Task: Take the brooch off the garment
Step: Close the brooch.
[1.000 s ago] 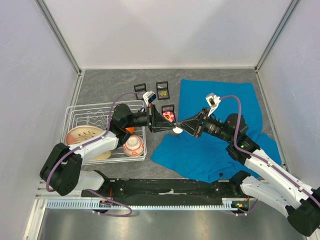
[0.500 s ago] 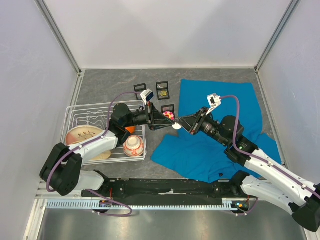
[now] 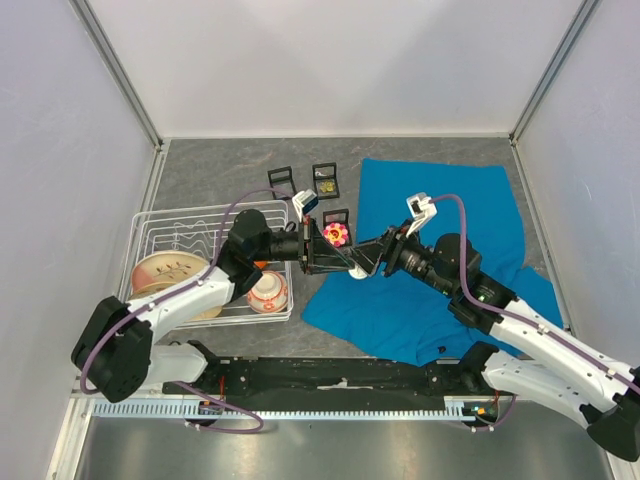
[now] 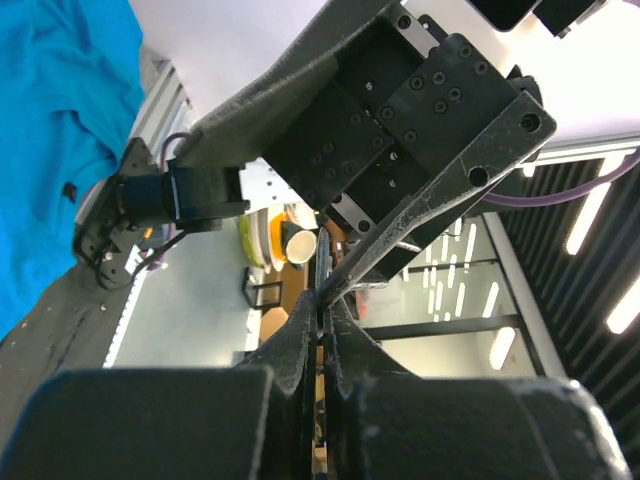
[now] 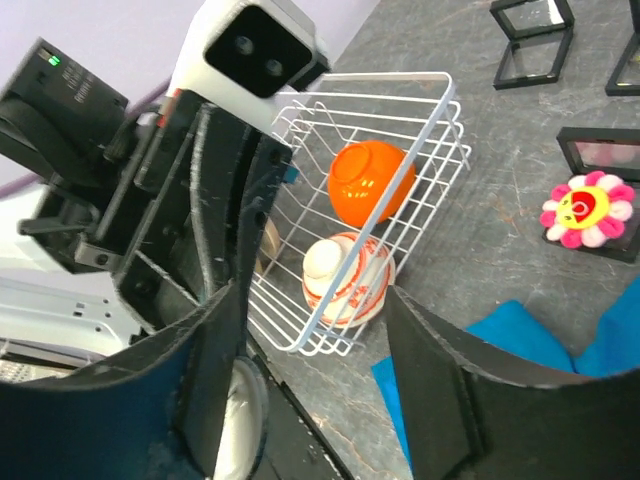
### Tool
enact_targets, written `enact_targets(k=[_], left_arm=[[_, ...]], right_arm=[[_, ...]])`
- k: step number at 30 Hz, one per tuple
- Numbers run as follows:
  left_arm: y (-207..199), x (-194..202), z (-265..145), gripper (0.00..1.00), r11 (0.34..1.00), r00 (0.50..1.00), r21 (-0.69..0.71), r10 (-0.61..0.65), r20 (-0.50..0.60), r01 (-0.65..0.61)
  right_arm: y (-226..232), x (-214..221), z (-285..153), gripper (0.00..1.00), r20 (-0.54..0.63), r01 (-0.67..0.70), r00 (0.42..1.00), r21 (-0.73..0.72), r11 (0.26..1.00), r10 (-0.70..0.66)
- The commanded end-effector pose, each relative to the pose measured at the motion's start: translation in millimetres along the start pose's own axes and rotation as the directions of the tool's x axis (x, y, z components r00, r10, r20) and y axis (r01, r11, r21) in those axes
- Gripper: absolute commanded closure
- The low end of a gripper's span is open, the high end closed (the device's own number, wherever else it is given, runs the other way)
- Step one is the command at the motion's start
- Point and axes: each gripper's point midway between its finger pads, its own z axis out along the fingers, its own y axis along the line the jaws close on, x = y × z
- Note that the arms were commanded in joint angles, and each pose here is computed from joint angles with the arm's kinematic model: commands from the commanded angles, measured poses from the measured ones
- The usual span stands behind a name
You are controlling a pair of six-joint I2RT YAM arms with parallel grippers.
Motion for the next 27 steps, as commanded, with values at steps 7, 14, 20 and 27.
enact_targets(k=[7, 14, 20, 27], left_arm=[[30.1, -16.0, -28.6, 0.98, 0.908, 0.970, -0.355, 0.242, 0.016, -0.221], [14.9, -48.4, -69.7, 0.98, 0.891, 0.957, -0.444, 0.046, 0.288, 0.091], [-3.7, -48.0, -81.5, 0.98, 0.847, 0.868, -0.314, -0.289, 0.404, 0.429], [-3.6, -39.6, -89.0, 0.98, 0.733, 0.752, -0.282, -0.450, 0.481, 0.619]], right_arm=[[-0.1, -34.9, -28.4, 0.07, -0.022, 0.248, 0.968, -0.014, 0.969, -0.248], [-6.9, -29.7, -9.8, 0.18, -0.037, 0.521, 0.851, -0.076, 0.850, -0.524], [9.9, -27.3, -9.0, 0.37, 0.206, 0.778, 0.621, -0.051, 0.626, -0.756], [54.5, -32.0, 13.0, 0.44, 0.249, 0.920, 0.390, -0.058, 0.389, -0.886]])
